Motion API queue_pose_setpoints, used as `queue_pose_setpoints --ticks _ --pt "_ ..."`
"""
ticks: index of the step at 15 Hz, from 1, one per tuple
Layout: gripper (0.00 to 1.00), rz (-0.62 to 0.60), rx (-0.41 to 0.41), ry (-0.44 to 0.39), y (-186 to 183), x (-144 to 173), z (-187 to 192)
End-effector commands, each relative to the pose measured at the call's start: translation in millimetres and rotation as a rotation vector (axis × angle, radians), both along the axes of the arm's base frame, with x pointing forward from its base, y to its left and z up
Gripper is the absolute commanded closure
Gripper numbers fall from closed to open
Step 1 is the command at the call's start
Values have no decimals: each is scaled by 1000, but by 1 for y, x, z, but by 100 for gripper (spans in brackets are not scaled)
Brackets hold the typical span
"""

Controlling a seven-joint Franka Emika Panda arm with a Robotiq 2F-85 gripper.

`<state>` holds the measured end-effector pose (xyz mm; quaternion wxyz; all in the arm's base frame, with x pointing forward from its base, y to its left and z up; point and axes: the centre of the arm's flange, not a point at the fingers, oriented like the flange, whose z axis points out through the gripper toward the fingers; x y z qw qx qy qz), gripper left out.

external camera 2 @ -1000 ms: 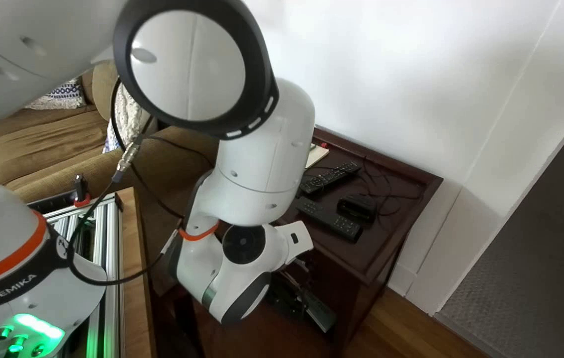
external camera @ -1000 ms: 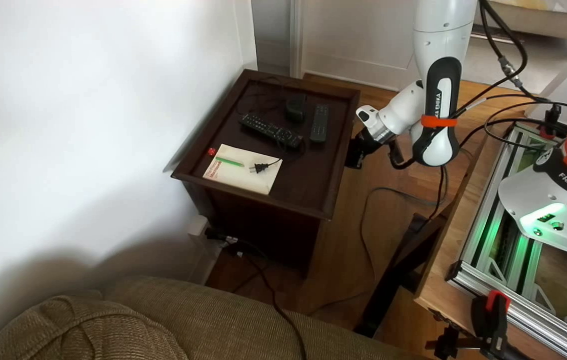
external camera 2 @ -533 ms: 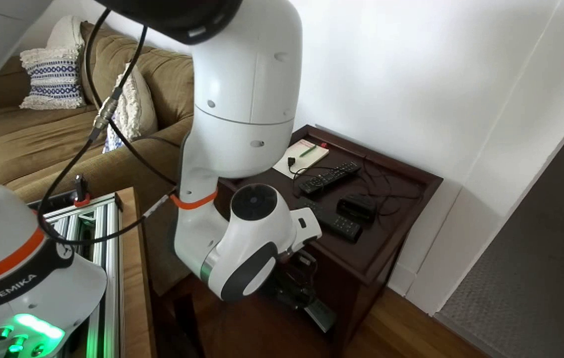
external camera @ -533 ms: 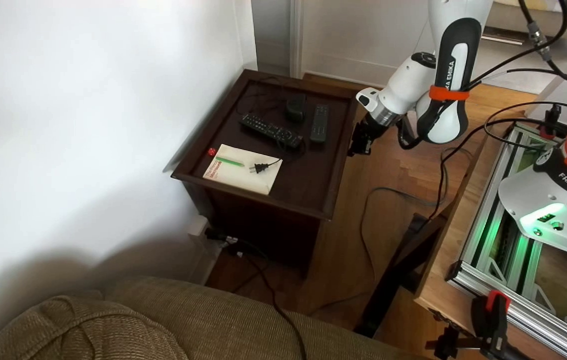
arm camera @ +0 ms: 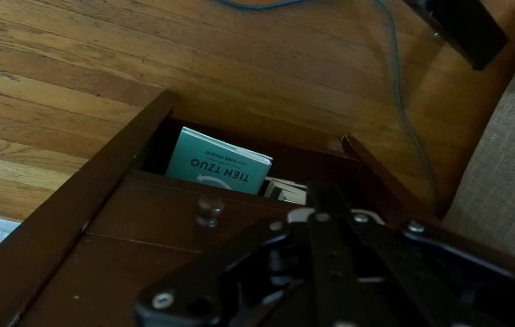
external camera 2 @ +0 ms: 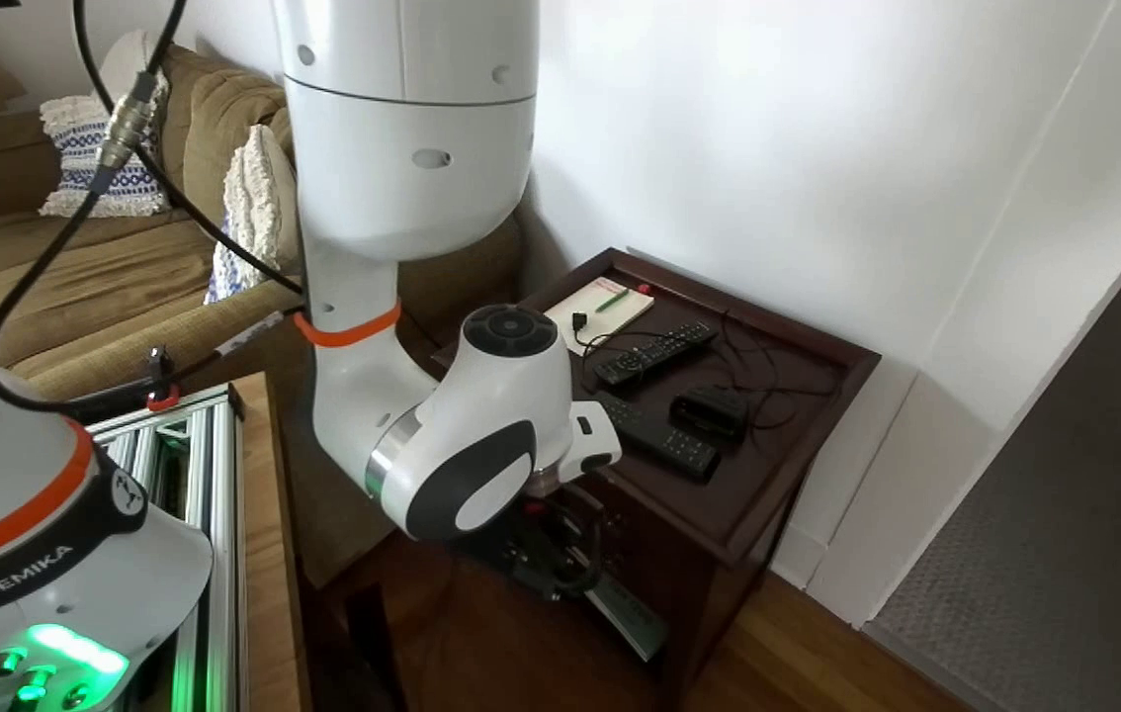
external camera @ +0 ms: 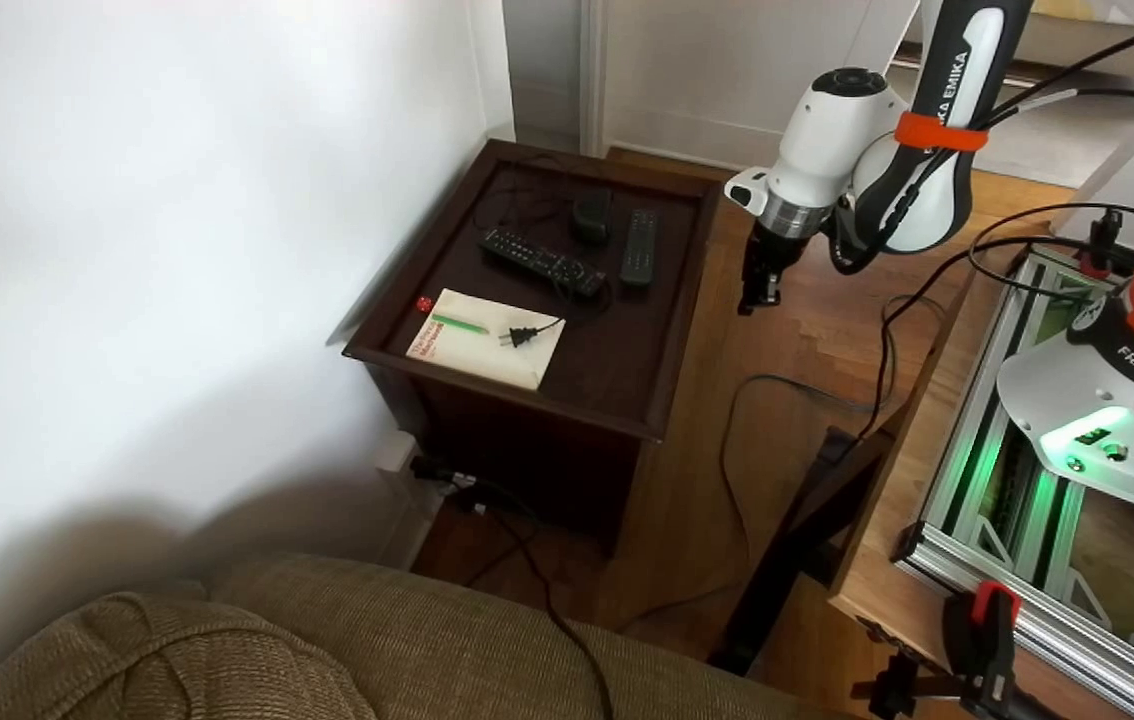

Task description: Close the drawer

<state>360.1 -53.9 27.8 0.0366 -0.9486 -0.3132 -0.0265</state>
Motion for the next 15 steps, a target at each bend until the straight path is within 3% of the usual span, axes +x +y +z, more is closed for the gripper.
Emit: queue_pose_setpoints --ticks 1,2,3,7,13,15 --pt "100 -39 61 5 -4 -8 53" --pt "74 -52 88 -3 -3 -14 68" --pt "73 -67 116 -6 -1 -18 81" --pt "44 -99 202 -66 7 -34 119" --pt "0 -94 301 -253 17 -26 147" --pt "0 -94 325 -322 21 -21 151"
